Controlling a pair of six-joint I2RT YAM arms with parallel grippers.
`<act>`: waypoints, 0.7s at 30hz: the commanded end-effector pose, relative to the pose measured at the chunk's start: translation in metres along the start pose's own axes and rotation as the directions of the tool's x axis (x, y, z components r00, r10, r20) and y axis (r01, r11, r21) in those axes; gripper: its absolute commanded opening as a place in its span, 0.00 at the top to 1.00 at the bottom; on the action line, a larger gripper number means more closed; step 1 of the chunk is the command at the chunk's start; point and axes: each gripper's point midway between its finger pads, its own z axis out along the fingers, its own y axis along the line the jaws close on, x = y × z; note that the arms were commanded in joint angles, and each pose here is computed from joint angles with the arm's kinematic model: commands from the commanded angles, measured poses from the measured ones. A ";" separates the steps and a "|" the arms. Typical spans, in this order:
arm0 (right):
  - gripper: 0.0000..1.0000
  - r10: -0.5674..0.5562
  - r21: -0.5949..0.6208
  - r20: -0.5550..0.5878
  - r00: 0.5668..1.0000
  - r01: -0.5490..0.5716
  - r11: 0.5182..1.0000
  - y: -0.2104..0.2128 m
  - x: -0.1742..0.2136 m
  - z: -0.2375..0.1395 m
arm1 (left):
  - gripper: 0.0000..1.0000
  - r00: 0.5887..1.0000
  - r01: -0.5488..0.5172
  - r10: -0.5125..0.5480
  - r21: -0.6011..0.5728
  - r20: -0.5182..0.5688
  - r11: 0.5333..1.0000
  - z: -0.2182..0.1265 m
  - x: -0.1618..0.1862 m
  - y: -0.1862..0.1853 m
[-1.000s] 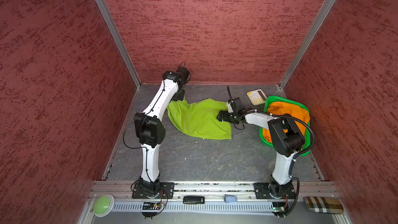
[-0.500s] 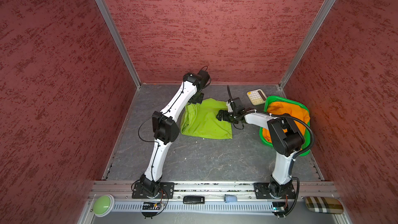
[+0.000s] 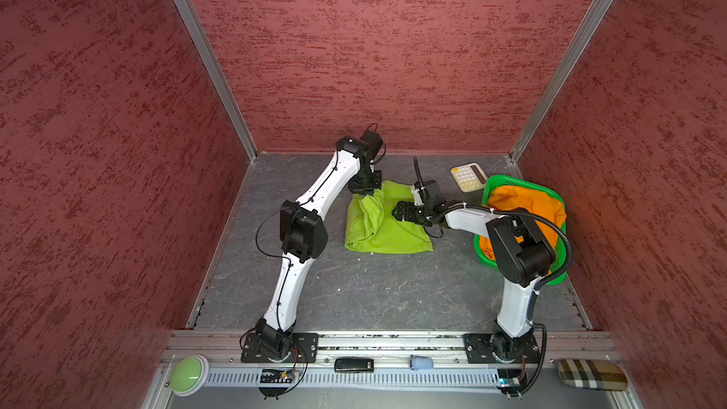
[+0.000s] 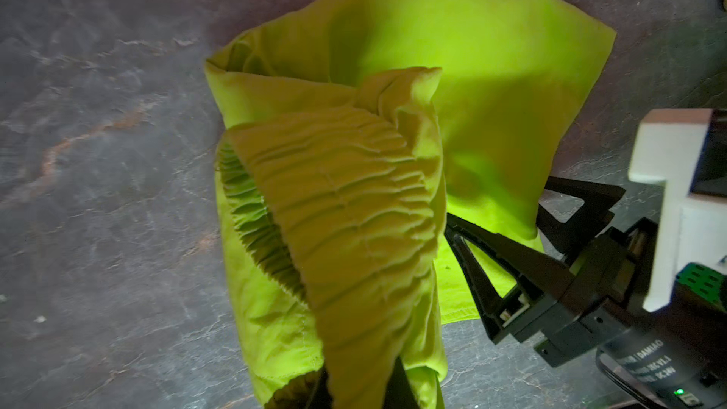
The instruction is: Fold and stack the shorts
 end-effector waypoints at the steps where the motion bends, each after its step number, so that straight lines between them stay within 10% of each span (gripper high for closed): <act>1: 0.01 0.056 0.050 -0.131 0.990 -0.050 0.998 -0.020 0.047 0.013 | 1.00 0.998 0.059 -0.061 0.147 0.010 0.987 0.024 -0.013 -0.028; 8: 0.01 0.040 0.026 -0.107 0.993 -0.037 0.999 -0.010 0.042 -0.009 | 0.97 0.989 0.135 -0.146 0.306 0.011 0.942 0.050 -0.019 -0.047; 10: 0.01 0.029 0.017 -0.088 0.996 -0.027 0.999 -0.005 0.038 -0.021 | 0.44 0.984 0.140 -0.170 0.399 0.042 0.906 0.041 -0.027 -0.056; 11: 0.01 0.022 0.018 -0.079 0.997 -0.021 1.000 -0.003 0.036 -0.027 | 0.01 0.982 0.130 -0.176 0.440 0.067 0.889 0.033 -0.031 -0.060; 21: 0.01 -0.074 0.136 0.100 0.992 0.060 0.989 0.008 -0.010 -0.104 | 0.01 0.907 0.074 -0.356 0.747 0.224 0.660 -0.096 -0.043 -0.031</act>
